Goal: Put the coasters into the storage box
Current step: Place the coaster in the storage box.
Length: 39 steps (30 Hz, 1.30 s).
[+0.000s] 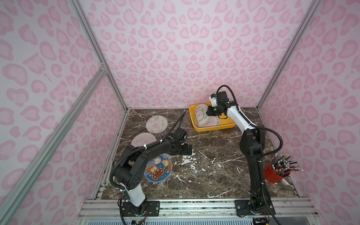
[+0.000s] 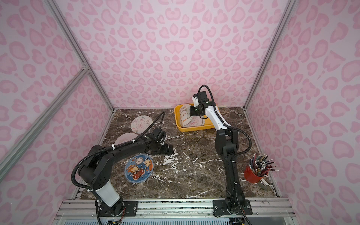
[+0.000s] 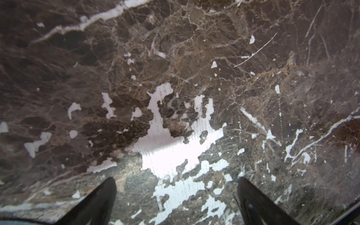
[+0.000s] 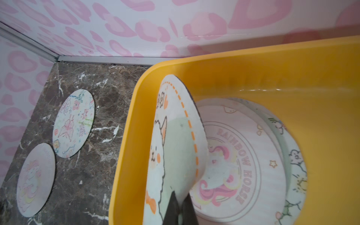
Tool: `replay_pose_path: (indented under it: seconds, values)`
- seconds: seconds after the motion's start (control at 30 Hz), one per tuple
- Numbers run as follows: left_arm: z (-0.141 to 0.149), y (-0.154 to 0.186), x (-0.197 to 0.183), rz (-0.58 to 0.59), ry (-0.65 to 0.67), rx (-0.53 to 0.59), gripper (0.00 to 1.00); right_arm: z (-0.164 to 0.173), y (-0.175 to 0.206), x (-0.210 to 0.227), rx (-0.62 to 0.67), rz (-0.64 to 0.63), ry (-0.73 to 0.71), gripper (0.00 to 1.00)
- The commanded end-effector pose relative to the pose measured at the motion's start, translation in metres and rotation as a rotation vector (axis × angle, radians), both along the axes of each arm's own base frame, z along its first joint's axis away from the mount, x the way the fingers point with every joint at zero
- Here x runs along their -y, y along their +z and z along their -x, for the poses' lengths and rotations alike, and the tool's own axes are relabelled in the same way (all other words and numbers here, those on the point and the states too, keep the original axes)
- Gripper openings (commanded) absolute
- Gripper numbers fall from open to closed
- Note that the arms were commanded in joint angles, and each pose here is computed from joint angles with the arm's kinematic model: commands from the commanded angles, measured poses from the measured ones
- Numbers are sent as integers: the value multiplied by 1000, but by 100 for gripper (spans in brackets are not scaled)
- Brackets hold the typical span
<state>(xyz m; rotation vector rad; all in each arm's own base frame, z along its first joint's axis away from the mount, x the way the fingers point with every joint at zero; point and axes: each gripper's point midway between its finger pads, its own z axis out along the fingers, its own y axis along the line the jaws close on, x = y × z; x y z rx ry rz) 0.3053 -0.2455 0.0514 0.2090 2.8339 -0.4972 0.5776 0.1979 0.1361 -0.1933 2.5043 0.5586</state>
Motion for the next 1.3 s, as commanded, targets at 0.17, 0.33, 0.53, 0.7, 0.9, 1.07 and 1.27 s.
replay_pose_path:
  seconds: [0.17, 0.33, 0.53, 0.7, 0.9, 1.07, 1.27]
  values:
    - [-3, 0, 3, 6, -12, 4, 99, 0, -29, 41, -47, 129, -51, 0]
    - [-3, 1, 3, 3, -12, 5, 100, -1, -40, 55, -62, 152, -78, 0]
    - [-3, 1, 3, 1, -11, 5, 100, -1, -48, 62, -78, 169, -90, 0]
    - [-5, 2, 4, 1, -12, 5, 100, 0, -49, 65, -80, 186, -97, 14]
    - [-7, 5, 4, 0, -10, 13, 100, -1, -35, 75, -48, 226, -130, 47]
    - [-7, 6, 4, 1, -8, 14, 100, 1, -27, 84, -37, 230, -150, 58]
    - [-6, 6, 2, 4, 5, 10, 100, 11, -20, 81, -37, 197, -137, 67]
